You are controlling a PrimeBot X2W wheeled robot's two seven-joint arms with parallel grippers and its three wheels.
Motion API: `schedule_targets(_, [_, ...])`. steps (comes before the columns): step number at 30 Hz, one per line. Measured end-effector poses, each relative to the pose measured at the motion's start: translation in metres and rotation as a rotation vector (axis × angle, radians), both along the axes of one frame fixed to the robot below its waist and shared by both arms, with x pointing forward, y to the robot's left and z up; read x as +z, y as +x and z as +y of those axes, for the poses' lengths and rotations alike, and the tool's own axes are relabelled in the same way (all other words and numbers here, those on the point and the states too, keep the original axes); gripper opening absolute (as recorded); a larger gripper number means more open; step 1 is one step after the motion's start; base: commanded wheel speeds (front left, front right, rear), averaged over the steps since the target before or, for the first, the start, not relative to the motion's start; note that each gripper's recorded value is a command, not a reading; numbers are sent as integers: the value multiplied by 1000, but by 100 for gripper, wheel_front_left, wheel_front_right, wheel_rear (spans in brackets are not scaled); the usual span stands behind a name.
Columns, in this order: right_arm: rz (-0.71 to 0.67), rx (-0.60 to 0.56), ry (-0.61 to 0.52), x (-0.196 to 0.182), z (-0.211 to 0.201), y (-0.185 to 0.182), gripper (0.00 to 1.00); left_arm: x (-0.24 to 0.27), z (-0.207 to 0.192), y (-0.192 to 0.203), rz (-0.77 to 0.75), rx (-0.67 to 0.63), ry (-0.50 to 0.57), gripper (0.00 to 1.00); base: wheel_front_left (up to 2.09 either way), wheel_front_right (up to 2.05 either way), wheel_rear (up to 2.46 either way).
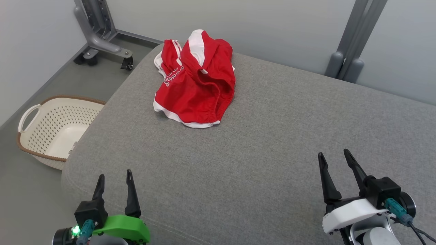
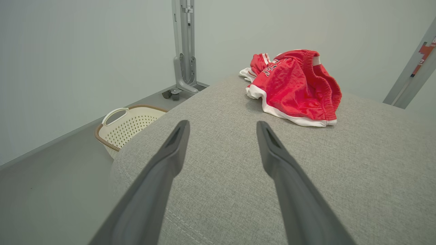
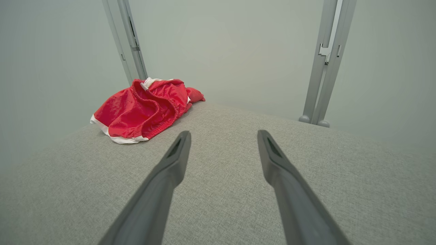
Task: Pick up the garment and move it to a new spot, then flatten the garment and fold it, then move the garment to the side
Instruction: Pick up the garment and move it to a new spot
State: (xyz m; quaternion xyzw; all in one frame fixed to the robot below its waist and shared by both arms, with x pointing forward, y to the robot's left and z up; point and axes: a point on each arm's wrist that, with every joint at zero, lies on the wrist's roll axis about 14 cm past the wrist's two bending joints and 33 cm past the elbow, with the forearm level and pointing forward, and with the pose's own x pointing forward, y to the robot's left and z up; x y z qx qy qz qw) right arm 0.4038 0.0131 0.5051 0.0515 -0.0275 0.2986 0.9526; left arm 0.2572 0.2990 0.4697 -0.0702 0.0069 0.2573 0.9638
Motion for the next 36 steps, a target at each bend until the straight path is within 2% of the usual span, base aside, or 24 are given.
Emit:
schedule_targets(13, [7,-37,-5,-5,-13,5,100,9,1,19,-14,-19,22,100,0,0,0])
schedule_targets(17, [2,-47,-14,-8,-15,13,100,45,12,52,-83,-66,112,100,0,0,0])
schedule_targets(21, [1,-63,-21,-13,-19,25,100,89,26,96,-139,-132,247,100,0,0,0])
schedule_targets(26, [-1,-88,-29,-21,-26,41,100,131,31,165,-109,-249,407,100,0,0,0])
schedule_targets(32, [19,-136,-33,-34,-42,55,100,121,11,236,45,-393,455,100,0,0,0])
schedule_targets(36, [37,-183,-43,-44,-60,61,100,79,-6,264,187,-480,438,100,0,0,0])
